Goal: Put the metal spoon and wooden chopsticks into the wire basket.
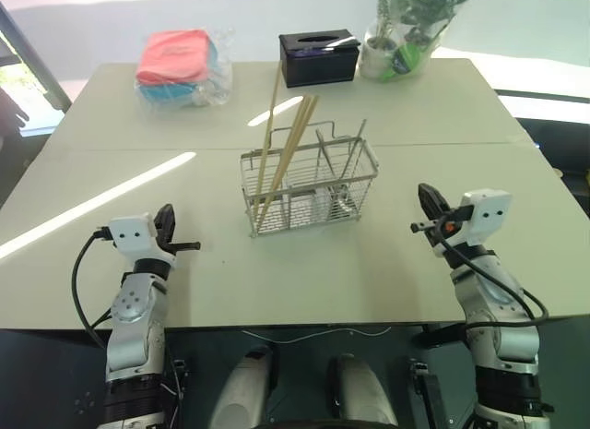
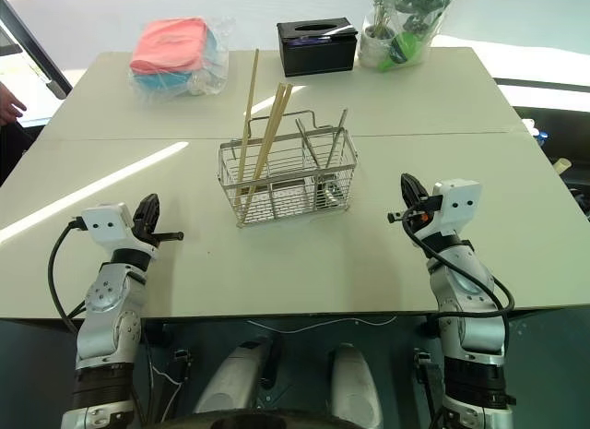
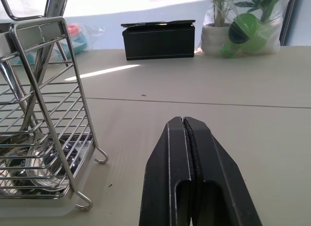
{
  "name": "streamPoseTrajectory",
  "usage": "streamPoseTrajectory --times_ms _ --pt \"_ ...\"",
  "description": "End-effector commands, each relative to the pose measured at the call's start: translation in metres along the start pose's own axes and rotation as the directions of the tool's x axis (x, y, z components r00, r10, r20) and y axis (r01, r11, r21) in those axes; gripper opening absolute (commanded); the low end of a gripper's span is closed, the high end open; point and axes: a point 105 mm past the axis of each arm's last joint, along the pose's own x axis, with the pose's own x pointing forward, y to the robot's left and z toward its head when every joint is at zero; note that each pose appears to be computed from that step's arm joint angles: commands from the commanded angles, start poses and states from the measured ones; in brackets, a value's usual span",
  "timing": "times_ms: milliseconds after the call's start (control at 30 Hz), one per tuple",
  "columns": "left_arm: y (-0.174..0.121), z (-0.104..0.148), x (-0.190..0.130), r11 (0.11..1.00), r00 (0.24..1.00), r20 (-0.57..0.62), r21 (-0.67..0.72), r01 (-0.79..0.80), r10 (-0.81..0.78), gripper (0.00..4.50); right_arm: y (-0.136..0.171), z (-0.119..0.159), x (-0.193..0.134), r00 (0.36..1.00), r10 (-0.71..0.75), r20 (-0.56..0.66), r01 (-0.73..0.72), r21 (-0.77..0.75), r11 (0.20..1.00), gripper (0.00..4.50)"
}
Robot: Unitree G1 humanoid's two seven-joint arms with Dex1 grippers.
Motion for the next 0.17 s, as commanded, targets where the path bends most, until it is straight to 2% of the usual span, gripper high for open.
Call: streamPoseTrajectory --times_ms 33,167 --pt "0.0008 0.0152 0.0000 1.000 0.999 0.052 0.004 0.008 -0.008 0.03 -0.0012 0.0108 -0.0007 0.999 -0.003 0.039 0.003 -0.003 1.000 0.00" --pt "-0.0006 0.0156 0.0007 1.000 0.999 0.051 0.014 0.011 -0.012 0.03 -0.0015 0.0104 -0.0005 0.999 -0.005 0.038 0.005 -0.001 1.000 0.00"
